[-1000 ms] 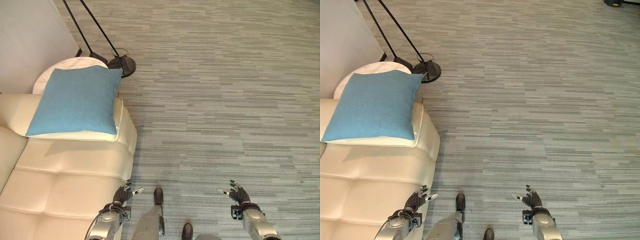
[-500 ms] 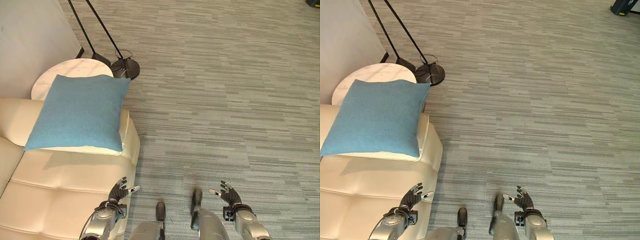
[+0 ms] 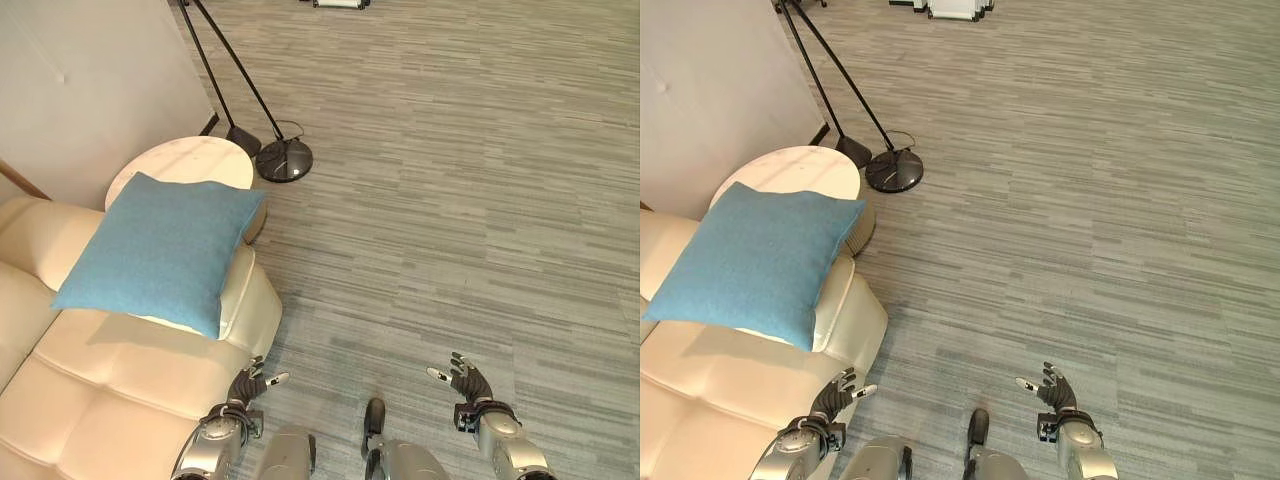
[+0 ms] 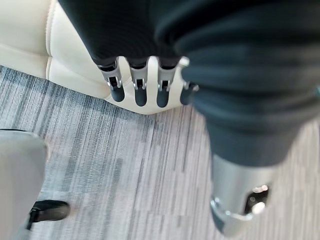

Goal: Pick up all the scattered cushions and arrange them neatly on the sofa.

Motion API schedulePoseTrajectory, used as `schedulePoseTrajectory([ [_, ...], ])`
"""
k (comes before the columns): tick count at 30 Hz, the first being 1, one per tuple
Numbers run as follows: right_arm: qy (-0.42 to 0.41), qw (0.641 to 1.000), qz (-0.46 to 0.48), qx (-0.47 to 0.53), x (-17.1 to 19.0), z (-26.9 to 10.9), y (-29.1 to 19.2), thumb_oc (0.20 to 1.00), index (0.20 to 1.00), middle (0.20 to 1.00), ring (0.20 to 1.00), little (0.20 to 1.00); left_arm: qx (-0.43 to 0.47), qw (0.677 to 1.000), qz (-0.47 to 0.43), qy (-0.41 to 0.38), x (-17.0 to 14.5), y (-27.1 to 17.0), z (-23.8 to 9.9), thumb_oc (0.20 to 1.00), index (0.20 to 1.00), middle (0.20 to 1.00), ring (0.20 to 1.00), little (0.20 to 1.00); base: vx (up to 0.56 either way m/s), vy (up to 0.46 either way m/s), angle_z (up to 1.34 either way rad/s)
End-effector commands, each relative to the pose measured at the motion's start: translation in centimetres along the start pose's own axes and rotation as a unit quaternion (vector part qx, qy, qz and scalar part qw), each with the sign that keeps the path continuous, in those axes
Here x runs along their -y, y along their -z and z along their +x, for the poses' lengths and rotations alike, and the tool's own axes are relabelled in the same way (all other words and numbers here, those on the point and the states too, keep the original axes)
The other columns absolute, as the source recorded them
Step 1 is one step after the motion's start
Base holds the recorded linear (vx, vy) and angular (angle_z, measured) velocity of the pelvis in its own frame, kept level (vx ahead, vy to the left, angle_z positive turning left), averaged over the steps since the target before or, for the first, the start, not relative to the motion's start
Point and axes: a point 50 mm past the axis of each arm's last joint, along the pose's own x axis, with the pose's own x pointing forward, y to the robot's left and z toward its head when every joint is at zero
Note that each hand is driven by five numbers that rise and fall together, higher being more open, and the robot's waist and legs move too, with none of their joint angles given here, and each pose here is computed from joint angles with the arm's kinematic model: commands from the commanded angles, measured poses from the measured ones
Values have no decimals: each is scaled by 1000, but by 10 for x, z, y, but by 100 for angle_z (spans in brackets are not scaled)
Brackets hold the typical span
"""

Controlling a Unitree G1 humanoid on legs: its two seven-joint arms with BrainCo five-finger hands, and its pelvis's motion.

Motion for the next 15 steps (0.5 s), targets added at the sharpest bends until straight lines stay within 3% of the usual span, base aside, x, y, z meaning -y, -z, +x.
schedulePoseTrajectory([
  [1, 24, 999, -11, 45, 15, 0, -18, 1000, 1000, 1000, 1000, 1000, 43, 999, 6, -8, -9, -18, 1, 1000, 1000, 1000, 1000, 1000, 313, 116, 45],
  [15, -22, 998, -55, 36, -10, -1, -14, 1000, 1000, 1000, 1000, 1000, 11, 999, -5, -47, -31, 2, -8, 1000, 1000, 1000, 1000, 1000, 315, 205, 23],
])
